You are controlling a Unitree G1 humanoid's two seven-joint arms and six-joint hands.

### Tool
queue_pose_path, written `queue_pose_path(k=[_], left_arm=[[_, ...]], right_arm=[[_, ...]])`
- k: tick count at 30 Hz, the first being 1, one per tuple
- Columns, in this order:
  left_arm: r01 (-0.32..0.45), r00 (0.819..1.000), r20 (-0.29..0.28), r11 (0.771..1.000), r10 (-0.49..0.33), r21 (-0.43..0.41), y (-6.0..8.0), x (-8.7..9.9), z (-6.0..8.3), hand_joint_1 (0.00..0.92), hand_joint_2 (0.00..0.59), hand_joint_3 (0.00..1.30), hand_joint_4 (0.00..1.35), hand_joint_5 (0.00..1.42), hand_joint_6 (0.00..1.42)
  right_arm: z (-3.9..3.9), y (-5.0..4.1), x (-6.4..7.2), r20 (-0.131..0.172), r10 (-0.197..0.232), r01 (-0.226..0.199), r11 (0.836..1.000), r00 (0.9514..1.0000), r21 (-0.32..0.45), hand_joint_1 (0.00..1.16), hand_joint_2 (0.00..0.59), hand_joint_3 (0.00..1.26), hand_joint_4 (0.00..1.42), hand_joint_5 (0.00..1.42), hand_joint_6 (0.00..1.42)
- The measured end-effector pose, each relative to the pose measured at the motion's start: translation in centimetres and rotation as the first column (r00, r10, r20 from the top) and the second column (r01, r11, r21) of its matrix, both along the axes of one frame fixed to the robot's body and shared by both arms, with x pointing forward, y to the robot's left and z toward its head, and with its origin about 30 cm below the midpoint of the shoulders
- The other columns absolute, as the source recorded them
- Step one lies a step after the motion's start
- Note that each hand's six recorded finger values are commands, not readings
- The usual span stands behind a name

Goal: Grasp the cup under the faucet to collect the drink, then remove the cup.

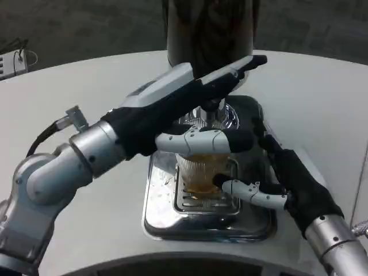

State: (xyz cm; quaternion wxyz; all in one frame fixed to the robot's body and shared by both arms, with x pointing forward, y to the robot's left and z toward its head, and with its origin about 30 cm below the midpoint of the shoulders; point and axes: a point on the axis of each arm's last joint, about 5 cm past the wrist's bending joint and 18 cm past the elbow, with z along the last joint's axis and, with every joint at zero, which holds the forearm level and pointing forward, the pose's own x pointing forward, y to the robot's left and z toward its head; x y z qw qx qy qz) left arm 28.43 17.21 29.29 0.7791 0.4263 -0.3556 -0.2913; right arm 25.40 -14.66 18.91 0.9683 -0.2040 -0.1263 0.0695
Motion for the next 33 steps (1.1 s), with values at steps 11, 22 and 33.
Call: queue_pose_path(k=[11, 22, 33], left_arm=[[-0.041, 0.997, 0.057, 0.987, 0.05, -0.157, 1.1, -0.9, -2.0, 0.0, 0.012, 0.09, 0.0, 0.09, 0.13], [-0.04, 0.974, 0.193, 0.925, 0.12, -0.378, 2.2, -2.1, -3.4, 0.0, 0.04, 0.22, 0.15, 0.23, 0.25], [-0.171, 0.968, 0.104, 0.902, 0.229, -0.397, 4.6, -4.0, -6.2, 0.0, 0.045, 0.22, 0.15, 0.24, 0.27]], right_arm=[[0.29, 0.22, 0.2, 0.007, 0.013, -0.013, 1.0, 0.9999, 0.012, 0.83, 0.212, 0.0, 0.0, 0.0, 0.04], [0.29, 0.49, 0.3, 0.009, 0.033, -0.033, 0.999, 0.9994, 0.029, 0.82, 0.209, 0.0, 0.0, 0.0, 0.06], [0.11, 1.15, 0.7, 0.003, 0.055, -0.055, 0.998, 0.9985, 0.029, 0.82, 0.209, 0.0, 0.0, 0.02, 0.07]])
